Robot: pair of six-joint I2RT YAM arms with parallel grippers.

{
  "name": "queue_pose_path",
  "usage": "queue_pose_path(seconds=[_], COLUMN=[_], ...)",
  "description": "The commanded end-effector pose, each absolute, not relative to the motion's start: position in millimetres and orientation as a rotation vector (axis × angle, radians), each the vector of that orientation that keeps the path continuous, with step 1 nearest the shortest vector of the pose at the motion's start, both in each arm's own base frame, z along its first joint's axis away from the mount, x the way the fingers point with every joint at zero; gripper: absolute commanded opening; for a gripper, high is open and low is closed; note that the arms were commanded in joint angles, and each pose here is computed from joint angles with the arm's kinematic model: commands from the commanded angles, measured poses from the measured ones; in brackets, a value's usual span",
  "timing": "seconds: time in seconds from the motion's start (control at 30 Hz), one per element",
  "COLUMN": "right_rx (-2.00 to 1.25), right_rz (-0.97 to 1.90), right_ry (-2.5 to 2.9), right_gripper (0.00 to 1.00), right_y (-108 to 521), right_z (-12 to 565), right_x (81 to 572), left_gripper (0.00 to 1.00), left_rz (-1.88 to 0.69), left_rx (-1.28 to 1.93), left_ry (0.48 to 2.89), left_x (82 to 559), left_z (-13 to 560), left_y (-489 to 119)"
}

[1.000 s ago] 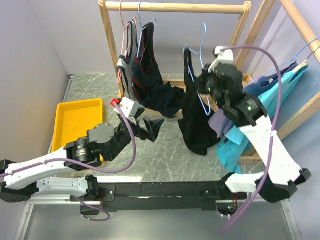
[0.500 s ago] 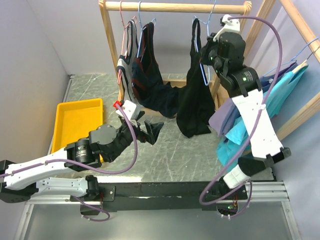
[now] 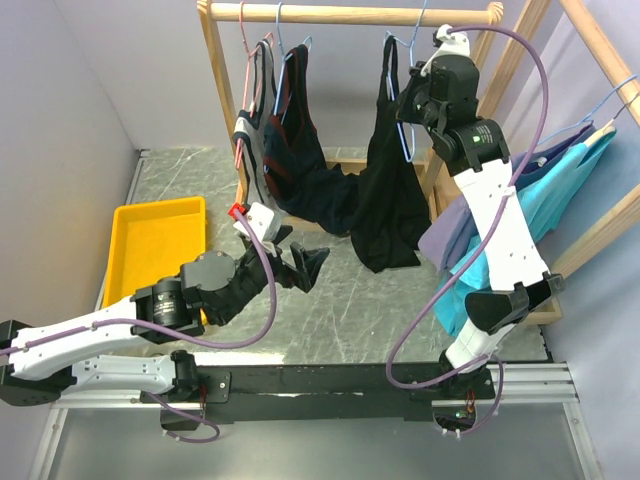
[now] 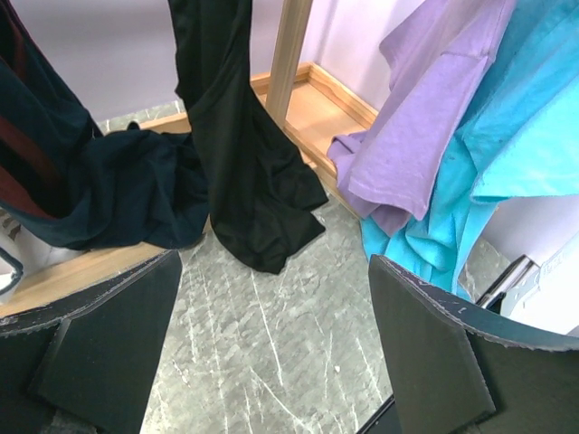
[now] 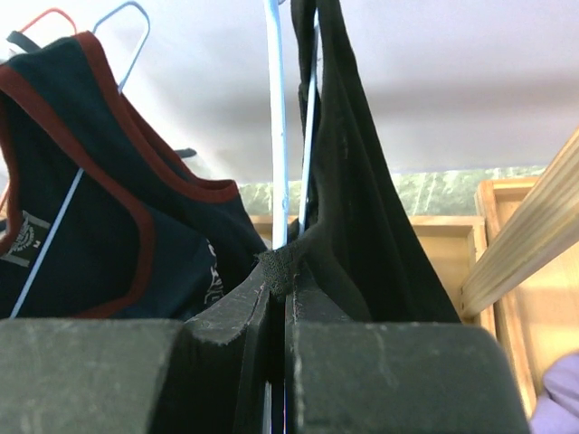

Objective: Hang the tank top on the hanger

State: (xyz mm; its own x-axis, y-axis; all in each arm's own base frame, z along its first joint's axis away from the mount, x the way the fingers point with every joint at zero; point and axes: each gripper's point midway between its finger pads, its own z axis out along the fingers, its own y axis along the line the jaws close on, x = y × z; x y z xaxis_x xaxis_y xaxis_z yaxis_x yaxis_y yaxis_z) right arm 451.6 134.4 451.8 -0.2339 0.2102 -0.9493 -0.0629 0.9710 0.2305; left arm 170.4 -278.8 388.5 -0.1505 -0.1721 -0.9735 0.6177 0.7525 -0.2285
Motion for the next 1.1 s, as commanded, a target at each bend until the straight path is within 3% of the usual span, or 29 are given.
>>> queue_pose_path(seconds=[0.0,0.47,0.5,0.67,0.77,1.07], right_rx=[0.130,0.159,0.157,0.141,0.124,0.088], right_rz=[0.295,0.298,0.314,0.356,0.397,0.515], right_ry=[1.730,1.749,1.743,1.752,1.742,1.718], right_gripper=[0.00,0.01,0.09,0.21,0.42,0.57], right_y=[131.4,123.5,124.2,125.3,128.1,136.2], right_z=[463.1,459.4,463.1,461.4,465.5,476.1], right_x=[450.5,438.5,432.5,414.4,401.1,343.6], left_gripper=[0.91,0.92,0.92,0.93,0.94,0.95], left_rz=[-0.776,-0.777,-0.776,-0.785,-0.785,-0.777], left_rx=[0.334,0.342,0.341,0.340,0.340,0.304], left_ry=[1.566,1.575,1.574,1.570,1.573,1.571], left_x=[166.8,166.0,166.4,165.6,165.6,167.6], left_z=[393.2,385.9,386.3,386.0,383.9,385.3], left_y=[-277.3,-278.6,-277.9,-277.8,-278.4,-270.0])
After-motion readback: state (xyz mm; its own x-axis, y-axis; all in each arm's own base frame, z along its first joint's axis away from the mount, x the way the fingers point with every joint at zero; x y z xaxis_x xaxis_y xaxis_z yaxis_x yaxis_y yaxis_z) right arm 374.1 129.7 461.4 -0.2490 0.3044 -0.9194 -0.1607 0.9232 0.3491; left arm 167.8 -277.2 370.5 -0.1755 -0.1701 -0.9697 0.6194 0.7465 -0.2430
